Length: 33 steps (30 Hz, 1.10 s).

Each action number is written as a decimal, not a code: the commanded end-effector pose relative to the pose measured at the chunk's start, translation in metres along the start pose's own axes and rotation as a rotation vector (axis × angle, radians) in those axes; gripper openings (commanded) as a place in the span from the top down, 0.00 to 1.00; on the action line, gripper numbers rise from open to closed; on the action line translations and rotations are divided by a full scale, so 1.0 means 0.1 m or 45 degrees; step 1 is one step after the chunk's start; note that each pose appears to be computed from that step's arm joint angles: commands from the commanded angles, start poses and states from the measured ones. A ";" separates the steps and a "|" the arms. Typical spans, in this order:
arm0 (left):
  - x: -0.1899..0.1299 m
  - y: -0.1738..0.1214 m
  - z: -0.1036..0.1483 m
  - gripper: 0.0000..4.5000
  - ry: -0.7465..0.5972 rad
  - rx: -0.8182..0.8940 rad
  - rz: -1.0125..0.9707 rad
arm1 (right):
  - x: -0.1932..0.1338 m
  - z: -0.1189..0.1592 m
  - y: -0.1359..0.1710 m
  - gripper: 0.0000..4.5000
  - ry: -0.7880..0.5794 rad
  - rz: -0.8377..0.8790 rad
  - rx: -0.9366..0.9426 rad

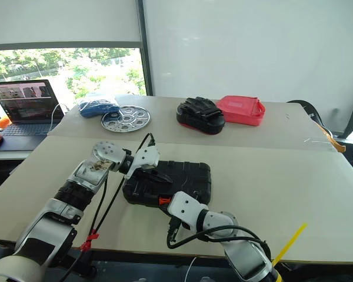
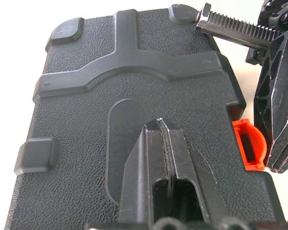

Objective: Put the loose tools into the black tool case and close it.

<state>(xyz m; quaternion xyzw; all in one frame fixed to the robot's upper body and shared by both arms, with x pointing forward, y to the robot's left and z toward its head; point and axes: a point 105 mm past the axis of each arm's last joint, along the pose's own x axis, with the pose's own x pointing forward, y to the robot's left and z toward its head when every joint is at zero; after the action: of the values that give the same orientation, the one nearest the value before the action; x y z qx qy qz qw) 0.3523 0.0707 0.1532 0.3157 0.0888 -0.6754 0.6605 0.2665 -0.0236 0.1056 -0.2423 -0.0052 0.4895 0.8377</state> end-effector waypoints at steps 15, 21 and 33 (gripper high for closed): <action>0.10 -0.12 -0.19 1.00 0.066 -0.047 -0.063 | -0.05 -0.18 -0.17 0.99 0.091 -0.157 -0.073; 0.10 -0.13 -0.20 1.00 0.063 -0.048 -0.066 | -0.05 -0.25 -0.23 0.99 0.111 -0.207 -0.116; 0.12 -0.18 -0.22 1.00 0.068 -0.060 -0.082 | -0.07 -0.29 -0.31 0.99 0.107 -0.259 -0.117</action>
<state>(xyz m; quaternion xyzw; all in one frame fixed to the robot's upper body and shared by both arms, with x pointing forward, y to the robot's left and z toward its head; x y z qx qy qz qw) 0.3484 0.0710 0.1441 0.3109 0.0944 -0.6795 0.6578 0.2770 -0.0296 0.0884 -0.3019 -0.0241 0.4488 0.8408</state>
